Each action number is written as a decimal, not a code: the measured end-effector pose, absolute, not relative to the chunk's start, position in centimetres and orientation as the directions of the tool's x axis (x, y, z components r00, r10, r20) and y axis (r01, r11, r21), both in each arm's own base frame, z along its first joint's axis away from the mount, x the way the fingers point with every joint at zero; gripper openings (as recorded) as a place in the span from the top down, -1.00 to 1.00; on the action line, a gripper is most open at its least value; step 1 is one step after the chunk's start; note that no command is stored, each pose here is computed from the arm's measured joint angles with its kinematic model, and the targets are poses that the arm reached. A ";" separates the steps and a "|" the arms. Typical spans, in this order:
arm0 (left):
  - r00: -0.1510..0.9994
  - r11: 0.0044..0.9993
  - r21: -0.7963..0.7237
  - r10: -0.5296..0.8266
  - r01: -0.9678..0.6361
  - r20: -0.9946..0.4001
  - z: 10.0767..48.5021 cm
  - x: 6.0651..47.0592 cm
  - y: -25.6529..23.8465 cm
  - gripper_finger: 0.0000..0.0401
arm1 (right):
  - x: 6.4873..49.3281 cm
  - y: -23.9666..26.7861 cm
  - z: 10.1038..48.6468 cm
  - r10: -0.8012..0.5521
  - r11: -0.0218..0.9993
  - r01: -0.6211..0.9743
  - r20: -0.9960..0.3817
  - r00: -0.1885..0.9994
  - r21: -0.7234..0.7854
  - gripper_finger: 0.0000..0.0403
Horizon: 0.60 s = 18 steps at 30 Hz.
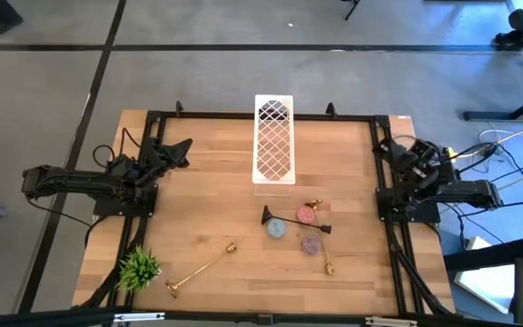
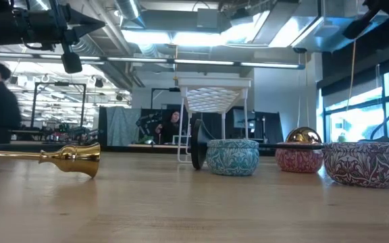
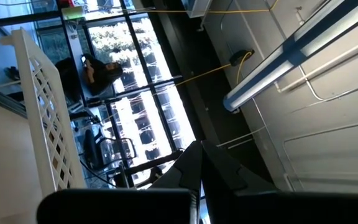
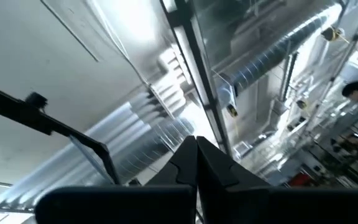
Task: Pick & Place candle stick holders
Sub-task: Put the black candle holder on the shelf
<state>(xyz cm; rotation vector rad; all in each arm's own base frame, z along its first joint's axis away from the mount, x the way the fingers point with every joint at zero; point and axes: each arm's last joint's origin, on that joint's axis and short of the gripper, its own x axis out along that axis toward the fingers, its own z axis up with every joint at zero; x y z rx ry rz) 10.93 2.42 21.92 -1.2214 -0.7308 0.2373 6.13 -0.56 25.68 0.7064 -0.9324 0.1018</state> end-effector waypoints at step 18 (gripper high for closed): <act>0.779 0.375 -0.910 0.512 0.177 0.363 21.7 11.1 2.4 0.99 | 13.1 0.2 36.6 0.018 0.742 -0.467 0.682 0.731 0.481 1.00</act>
